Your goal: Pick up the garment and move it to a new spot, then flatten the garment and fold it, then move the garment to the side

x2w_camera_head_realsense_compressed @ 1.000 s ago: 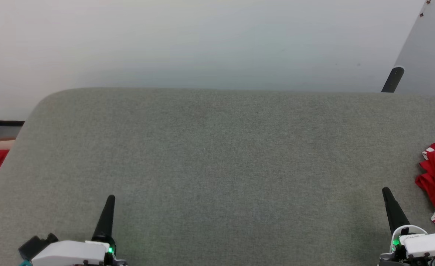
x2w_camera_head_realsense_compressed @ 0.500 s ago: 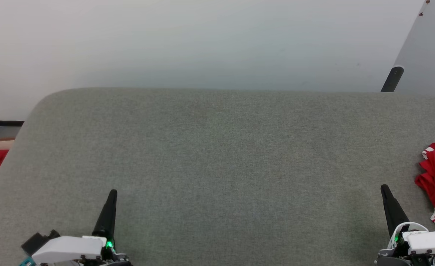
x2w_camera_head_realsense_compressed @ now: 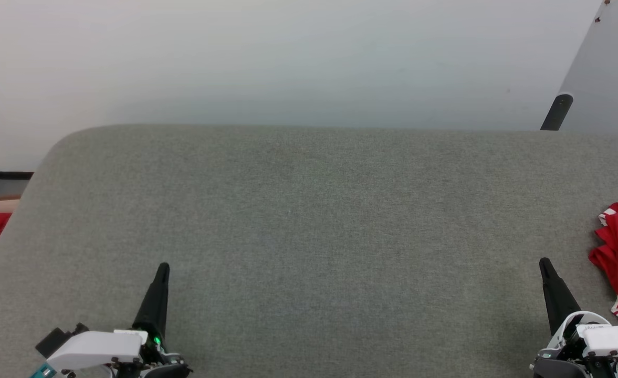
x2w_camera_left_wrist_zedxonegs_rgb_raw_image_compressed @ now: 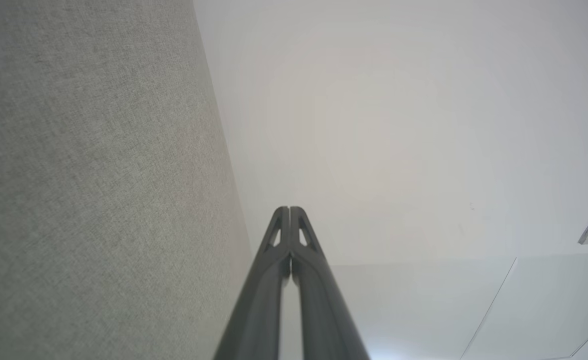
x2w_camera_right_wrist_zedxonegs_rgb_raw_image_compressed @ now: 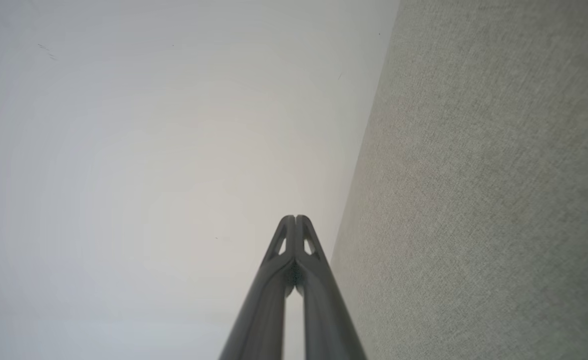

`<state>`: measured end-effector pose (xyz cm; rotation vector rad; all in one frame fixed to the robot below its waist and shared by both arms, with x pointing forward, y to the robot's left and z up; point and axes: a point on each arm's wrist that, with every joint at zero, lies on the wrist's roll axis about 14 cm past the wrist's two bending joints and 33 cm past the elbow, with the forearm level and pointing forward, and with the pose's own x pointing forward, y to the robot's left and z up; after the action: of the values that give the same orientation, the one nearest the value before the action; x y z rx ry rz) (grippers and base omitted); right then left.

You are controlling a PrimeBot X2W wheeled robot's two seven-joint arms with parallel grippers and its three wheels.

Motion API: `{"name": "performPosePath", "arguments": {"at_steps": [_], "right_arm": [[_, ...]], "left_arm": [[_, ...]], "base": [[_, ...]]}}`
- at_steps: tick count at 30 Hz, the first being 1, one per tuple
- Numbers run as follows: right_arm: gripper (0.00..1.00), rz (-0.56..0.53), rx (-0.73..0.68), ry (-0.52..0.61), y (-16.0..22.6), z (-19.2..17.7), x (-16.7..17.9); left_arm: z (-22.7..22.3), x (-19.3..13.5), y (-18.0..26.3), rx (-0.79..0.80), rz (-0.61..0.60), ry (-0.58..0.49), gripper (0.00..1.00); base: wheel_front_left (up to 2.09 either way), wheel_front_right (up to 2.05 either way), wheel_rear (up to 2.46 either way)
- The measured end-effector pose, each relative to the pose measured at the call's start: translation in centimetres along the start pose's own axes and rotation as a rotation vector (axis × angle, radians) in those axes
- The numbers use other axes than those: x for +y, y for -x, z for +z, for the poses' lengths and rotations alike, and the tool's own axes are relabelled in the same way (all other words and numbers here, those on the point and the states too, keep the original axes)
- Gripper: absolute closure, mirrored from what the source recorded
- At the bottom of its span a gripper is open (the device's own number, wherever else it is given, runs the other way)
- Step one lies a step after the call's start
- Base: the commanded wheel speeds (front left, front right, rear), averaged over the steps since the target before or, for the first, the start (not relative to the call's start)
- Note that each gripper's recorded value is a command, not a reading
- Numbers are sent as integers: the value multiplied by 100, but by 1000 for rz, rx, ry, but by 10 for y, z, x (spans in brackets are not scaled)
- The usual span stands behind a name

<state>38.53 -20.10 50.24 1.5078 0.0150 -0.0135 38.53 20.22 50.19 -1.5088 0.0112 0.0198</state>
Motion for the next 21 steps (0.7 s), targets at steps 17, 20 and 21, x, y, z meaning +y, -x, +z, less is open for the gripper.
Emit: {"name": "performPosePath", "arguments": {"at_steps": [17, 20, 21], "right_arm": [[100, 13, -1, -63, -3, 0, 3], [100, 13, -1, -63, -3, 0, 3], [100, 13, -1, -63, -3, 0, 3]], "left_arm": [[-2, -3, -2, 8, -11, 64, 100], [-2, -3, -2, 8, -11, 64, 100], [-2, -3, -2, 8, -11, 64, 100]], "base": [[0, 0, 0], [0, 0, 0], [0, 0, 0]]}}
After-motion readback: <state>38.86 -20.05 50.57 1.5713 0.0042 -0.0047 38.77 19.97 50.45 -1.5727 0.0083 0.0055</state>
